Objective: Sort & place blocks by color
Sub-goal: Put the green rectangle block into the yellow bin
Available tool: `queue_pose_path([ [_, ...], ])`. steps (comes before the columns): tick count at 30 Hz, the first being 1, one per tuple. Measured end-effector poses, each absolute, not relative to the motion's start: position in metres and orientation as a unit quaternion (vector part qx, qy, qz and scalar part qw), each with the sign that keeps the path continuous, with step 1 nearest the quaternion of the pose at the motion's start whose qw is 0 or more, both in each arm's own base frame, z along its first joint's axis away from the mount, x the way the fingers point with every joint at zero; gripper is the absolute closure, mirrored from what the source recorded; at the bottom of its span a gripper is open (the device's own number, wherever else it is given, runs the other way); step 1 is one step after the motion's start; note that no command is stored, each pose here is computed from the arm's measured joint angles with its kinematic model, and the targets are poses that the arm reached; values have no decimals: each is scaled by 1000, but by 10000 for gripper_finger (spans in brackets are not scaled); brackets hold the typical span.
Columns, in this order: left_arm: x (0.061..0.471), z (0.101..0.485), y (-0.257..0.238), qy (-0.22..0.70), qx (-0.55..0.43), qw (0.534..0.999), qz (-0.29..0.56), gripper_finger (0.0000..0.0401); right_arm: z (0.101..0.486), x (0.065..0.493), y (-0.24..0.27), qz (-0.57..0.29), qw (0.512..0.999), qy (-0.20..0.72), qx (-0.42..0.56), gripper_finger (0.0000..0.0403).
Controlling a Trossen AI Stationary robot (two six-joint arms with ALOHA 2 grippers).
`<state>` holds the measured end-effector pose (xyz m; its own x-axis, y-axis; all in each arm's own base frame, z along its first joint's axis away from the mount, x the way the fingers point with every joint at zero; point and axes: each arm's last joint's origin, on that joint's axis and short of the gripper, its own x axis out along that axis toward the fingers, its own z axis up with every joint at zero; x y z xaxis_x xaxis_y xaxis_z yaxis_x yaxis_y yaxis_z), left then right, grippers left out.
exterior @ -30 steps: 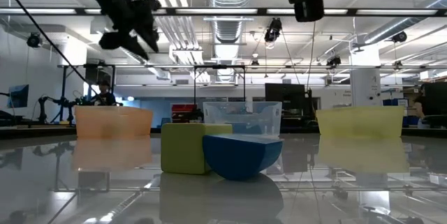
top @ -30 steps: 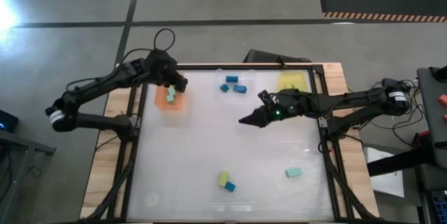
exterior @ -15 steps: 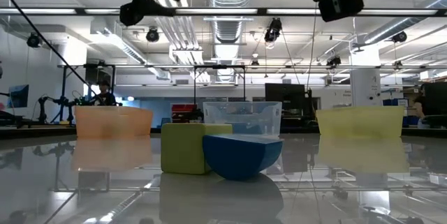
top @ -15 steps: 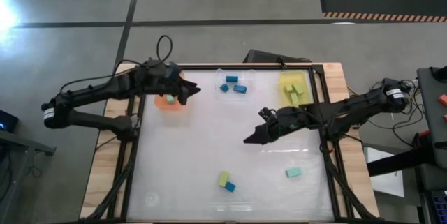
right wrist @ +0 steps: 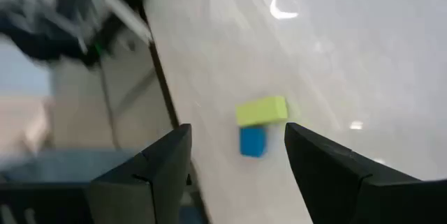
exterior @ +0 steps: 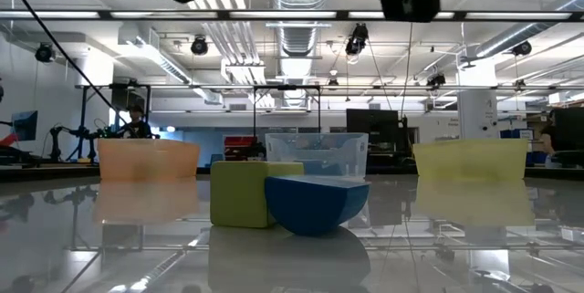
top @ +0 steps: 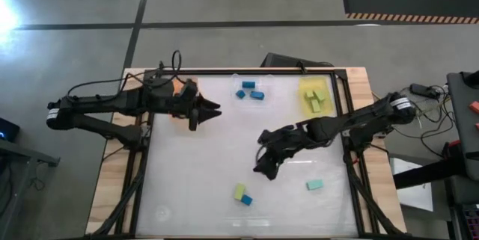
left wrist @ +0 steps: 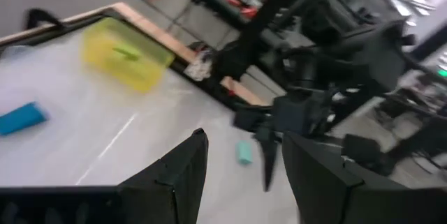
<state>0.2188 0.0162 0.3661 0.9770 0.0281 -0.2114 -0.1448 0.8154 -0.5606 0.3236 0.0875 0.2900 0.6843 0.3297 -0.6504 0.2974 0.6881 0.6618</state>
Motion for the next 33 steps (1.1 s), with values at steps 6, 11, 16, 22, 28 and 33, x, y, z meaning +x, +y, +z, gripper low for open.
queue_pose_path([
  [6, 217, 373, 0, 86, -318, 944, 6, 232, 296, 353, 101, 82, 866, 444, 216, 182],
  [11, 212, 378, -10, 76, -340, 937, -20, 232, 287, 375, 118, 179, 866, 466, 14, 182],
  [16, 205, 388, -19, 49, -343, 937, -53, 232, 272, 400, 132, 241, 842, 468, -115, 182],
  [22, 196, 397, -25, 20, -342, 936, -83, 232, 248, 427, 140, 283, 797, 497, -193, 182],
  [28, 192, 398, -25, 17, -339, 937, -85, 232, 222, 448, 147, 330, 745, 523, -252, 182],
  [33, 192, 398, -25, 17, -338, 937, -84, 232, 204, 456, 149, 347, 718, 539, -269, 182],
])
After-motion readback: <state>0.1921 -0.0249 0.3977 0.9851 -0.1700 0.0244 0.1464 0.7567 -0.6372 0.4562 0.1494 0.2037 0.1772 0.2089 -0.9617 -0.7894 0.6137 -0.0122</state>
